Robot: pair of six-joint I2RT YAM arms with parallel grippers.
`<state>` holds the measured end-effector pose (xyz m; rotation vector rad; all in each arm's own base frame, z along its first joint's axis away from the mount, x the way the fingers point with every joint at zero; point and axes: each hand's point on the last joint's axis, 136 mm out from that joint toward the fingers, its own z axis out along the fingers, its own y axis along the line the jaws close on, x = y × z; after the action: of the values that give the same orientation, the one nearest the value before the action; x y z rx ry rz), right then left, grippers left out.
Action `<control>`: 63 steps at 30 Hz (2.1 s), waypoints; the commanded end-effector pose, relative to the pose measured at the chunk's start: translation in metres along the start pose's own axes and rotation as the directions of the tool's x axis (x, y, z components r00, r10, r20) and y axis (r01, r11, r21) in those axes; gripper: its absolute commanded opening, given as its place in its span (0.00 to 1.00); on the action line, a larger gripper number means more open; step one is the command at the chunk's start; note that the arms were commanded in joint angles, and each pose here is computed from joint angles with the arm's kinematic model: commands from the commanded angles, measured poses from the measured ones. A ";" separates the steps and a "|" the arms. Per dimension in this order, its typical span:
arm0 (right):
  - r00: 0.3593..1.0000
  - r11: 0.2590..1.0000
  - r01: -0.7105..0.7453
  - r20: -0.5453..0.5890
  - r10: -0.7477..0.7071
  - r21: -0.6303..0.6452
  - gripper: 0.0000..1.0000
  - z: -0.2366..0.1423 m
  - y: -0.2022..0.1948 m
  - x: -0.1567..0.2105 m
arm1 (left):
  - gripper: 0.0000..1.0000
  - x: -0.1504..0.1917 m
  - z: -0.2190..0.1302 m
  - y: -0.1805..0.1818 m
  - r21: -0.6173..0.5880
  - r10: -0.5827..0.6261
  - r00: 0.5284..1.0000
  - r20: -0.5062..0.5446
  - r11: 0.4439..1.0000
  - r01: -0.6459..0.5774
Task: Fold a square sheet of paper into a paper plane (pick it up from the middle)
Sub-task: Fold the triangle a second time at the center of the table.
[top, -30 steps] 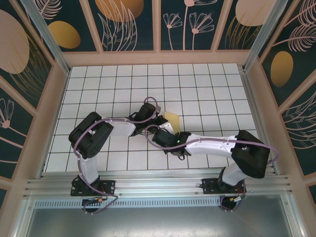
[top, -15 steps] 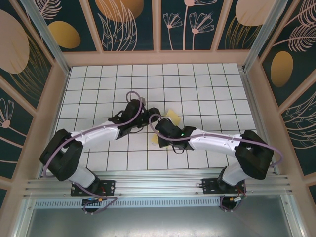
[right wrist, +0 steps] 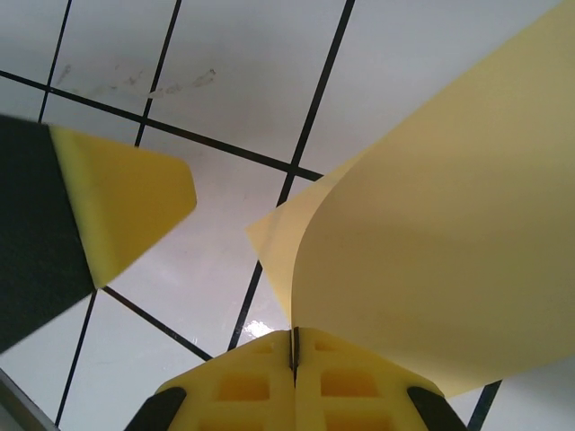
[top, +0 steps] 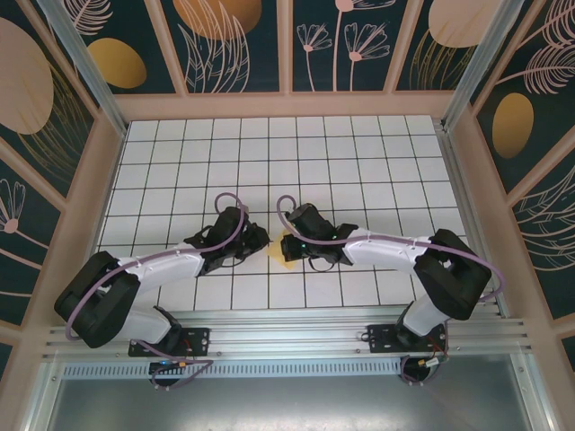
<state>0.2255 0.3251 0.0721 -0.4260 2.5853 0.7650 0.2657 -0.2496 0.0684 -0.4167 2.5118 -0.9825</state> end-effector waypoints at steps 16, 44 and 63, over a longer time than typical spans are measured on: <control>0.998 0.992 -0.069 -0.017 0.068 -0.109 0.02 0.007 -0.005 0.010 | 0.08 0.036 0.045 0.003 0.034 0.040 0.983 -0.179 0.999 -0.034; 0.994 0.993 -0.036 -0.110 0.024 -0.108 0.10 0.006 -0.048 0.011 | 0.07 0.050 0.053 0.052 -0.110 0.068 0.975 -0.212 0.990 -0.093; 0.990 0.994 -0.028 -0.138 0.013 -0.106 0.11 0.017 -0.065 0.006 | 0.06 0.050 0.054 0.051 -0.109 0.075 0.974 -0.215 0.989 -0.100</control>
<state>0.2464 0.2794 0.0253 -0.4645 2.6944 0.9099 0.2537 -0.2826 0.0135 -0.2297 2.6586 -1.0358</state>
